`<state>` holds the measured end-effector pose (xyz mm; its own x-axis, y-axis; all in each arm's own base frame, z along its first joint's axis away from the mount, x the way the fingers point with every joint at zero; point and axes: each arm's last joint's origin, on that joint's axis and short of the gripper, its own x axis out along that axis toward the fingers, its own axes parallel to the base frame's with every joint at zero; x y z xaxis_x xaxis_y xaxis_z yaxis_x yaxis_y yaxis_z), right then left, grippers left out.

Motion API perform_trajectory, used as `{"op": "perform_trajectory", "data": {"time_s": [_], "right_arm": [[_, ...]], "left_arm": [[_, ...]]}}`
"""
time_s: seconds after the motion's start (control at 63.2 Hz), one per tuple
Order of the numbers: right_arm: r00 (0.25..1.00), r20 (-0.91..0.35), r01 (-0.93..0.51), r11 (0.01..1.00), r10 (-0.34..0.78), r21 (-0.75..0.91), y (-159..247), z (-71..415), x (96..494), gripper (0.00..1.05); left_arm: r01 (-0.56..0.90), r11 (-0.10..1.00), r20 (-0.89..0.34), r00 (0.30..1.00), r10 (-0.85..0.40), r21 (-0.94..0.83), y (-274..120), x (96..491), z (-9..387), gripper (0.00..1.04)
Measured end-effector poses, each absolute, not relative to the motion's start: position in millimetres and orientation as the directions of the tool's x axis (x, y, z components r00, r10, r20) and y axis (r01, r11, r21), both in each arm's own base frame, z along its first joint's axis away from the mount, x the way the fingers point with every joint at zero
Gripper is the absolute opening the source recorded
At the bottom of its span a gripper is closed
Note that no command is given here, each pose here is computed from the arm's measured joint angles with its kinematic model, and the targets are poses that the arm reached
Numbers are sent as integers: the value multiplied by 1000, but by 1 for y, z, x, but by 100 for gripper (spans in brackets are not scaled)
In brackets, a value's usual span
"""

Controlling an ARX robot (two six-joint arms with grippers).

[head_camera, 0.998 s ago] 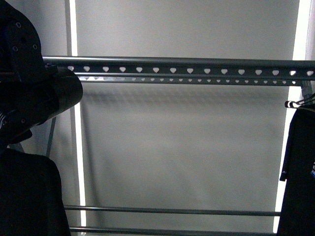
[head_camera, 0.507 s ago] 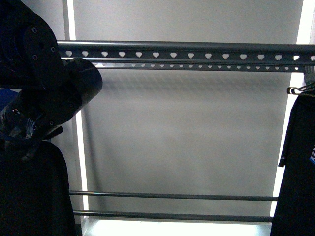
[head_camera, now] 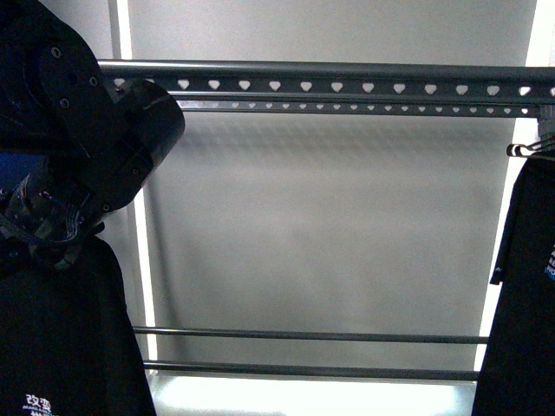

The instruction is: Hang clothes on hanger

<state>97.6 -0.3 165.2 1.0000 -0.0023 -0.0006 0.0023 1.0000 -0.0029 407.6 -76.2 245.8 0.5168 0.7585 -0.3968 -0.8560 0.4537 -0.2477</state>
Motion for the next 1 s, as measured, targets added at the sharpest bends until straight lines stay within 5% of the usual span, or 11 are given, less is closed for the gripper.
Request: {"op": "perform_trajectory", "data": {"time_s": [0.222, 0.412, 0.618, 0.744, 0.887, 0.966, 0.998], "right_arm": [[1000, -1, 2, 1000, -2, -3, 0, 165, 98, 97], [1000, -1, 2, 1000, -2, -3, 0, 165, 98, 97], [1000, -1, 2, 1000, -2, -3, 0, 165, 98, 97], [1000, 0, 3, 1000, -3, -3, 0, 165, 98, 97], [1000, 0, 1, 1000, -1, -3, 0, 165, 98, 97], [1000, 0, 1, 1000, -1, -3, 0, 165, 98, 97], [1000, 0, 2, 1000, -2, -3, 0, 165, 98, 97]], "left_arm": [[-858, 458, -414, 514, 752, -233, -68, 400, 238, 5], [-744, 575, -344, 668, 660, -341, -64, 375, 252, 5], [-407, 808, -158, 913, 376, -426, -62, 316, 287, 5], [-56, 950, -105, 994, 25, -306, -55, 302, 297, 5], [437, 889, -62, 892, -448, -133, -30, 316, 307, 5], [688, 726, -36, 725, -688, -15, -10, 332, 331, 5], [795, 605, -60, 607, -793, 41, -3, 337, 343, 5]]}}
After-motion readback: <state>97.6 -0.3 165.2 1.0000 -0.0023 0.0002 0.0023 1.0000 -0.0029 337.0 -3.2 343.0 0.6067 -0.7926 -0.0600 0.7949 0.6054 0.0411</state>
